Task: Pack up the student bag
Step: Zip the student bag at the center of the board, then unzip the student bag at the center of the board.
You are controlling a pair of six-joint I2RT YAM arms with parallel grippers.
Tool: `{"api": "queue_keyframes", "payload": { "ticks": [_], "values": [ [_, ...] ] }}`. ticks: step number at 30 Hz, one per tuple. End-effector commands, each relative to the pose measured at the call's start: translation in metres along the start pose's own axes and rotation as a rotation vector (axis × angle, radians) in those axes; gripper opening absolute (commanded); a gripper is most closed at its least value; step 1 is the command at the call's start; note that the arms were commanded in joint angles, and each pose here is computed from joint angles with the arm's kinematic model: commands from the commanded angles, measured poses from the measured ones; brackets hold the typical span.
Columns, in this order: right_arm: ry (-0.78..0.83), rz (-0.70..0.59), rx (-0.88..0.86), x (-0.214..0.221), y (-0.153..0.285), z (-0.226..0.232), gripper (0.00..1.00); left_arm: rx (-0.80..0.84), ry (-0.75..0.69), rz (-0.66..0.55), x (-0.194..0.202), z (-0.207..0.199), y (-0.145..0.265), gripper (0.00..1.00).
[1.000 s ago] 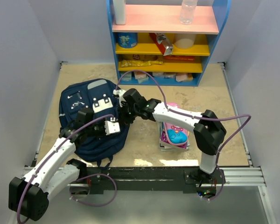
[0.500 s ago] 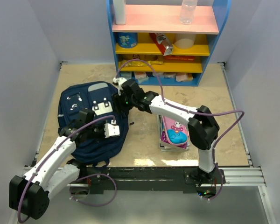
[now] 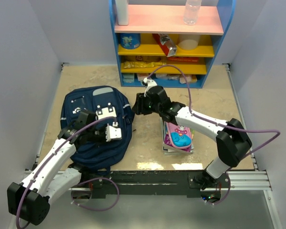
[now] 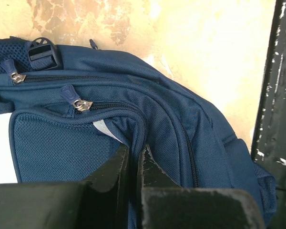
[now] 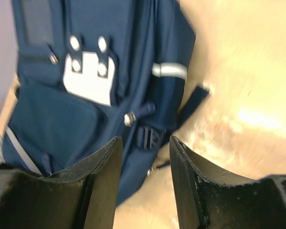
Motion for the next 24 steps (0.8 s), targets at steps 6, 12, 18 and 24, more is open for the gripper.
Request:
{"api": "queue_keyframes", "payload": {
  "ticks": [6, 12, 18, 24],
  "values": [
    [-0.135, 0.079, -0.151, 0.033, -0.022, 0.021, 0.46, 0.009, 0.044, -0.032, -0.022, 0.008, 0.008, 0.00],
    [-0.246, 0.082, -0.197, 0.040, -0.046, 0.028, 0.45, 0.030, 0.043, -0.029, -0.020, 0.005, 0.005, 0.00],
    [-0.336, 0.133, -0.218, 0.046, -0.065, 0.036, 0.42, 0.021, 0.034, -0.058, -0.024, 0.006, 0.004, 0.00],
    [-0.413, 0.154, -0.156, 0.049, -0.074, 0.032, 0.41, 0.023, 0.021, -0.076, -0.026, 0.005, 0.004, 0.00]
  ]
}}
Point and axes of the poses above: each gripper's point midway between its finger pads, its own y axis back along the fingers, its own z axis along the line the jaws close on, x = y × z, the point moved 1 cm from there along y, back along the fingers, and after that the axes turned 2 degrees about y, right-handed, at the moved point
